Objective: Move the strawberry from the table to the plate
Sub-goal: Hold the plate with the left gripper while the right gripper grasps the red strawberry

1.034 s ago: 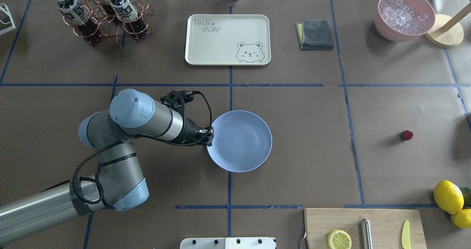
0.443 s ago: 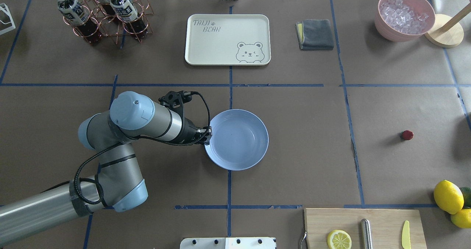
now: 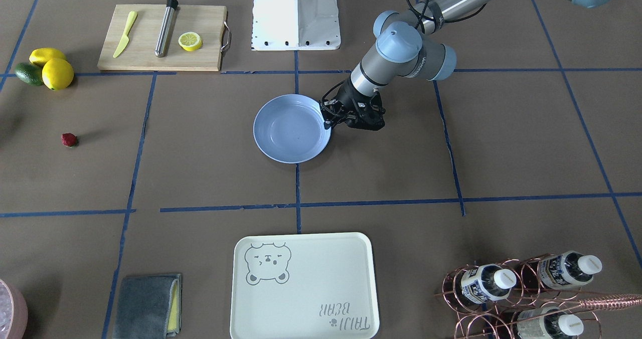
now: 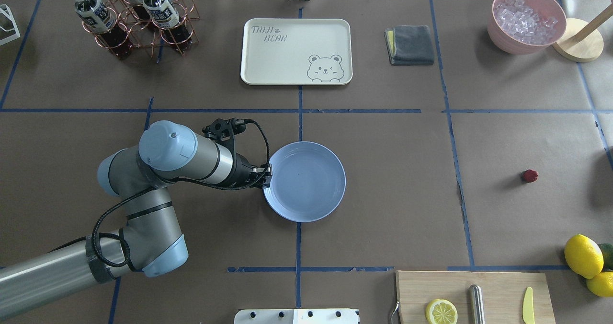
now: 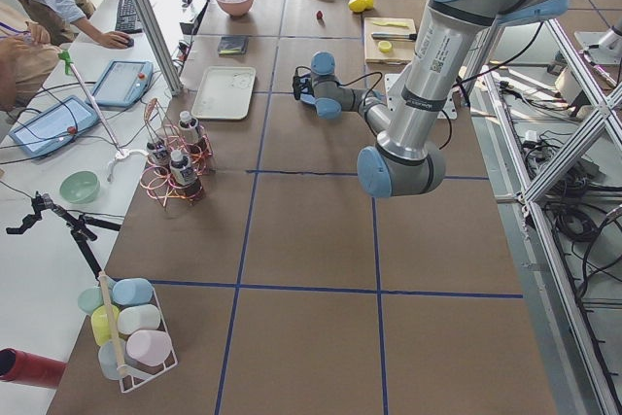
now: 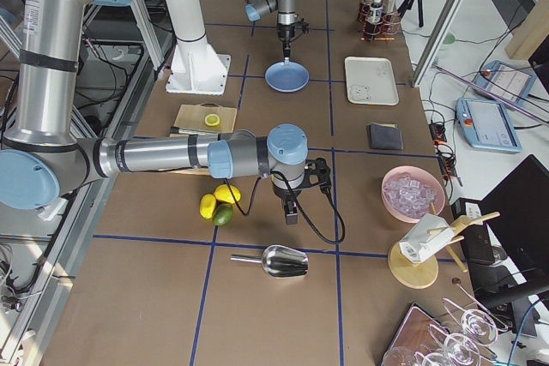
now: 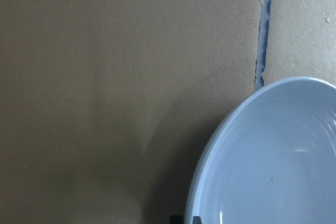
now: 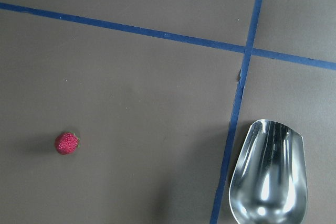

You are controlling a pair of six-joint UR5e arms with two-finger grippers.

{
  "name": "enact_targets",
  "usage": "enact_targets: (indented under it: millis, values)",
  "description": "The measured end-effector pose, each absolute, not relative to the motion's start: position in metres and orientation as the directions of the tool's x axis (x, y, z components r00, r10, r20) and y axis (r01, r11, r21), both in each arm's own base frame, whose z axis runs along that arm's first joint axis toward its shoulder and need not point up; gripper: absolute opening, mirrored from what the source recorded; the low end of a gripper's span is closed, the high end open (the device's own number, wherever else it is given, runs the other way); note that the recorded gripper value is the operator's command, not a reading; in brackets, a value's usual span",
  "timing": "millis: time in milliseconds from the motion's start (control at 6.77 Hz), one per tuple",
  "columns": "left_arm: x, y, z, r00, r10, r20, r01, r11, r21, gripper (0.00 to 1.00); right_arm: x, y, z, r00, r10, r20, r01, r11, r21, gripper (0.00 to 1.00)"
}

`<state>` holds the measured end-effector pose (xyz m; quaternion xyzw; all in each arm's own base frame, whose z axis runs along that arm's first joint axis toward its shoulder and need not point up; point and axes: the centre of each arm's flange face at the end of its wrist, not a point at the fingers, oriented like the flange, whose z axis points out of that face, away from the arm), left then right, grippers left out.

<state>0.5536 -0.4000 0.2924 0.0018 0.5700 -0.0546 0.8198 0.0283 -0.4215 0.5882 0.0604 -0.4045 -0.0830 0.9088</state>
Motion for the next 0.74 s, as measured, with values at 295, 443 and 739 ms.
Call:
enact_targets:
  millis: [295, 443, 739]
  values:
    - [0.533, -0.393, 0.296, 0.334, -0.087, -0.939, 0.102, 0.993, -0.056, 0.83, 0.008, -0.424, 0.589, 0.652, -0.194, 0.733, 0.108, 0.981, 0.164, 1.0]
    - [0.526, -0.391, 0.293, 0.325, -0.087, -0.942, 0.106, 0.993, -0.055, 0.83, -0.011, -0.425, 0.589, 0.651, -0.168, 0.74, 0.102, 0.986, 0.134, 1.0]
    - [0.52, -0.39, 0.289, 0.317, -0.086, -0.944, 0.111, 0.992, -0.053, 0.84, -0.071, -0.427, 0.591, 0.654, -0.146, 0.742, 0.092, 0.989, 0.114, 1.0]
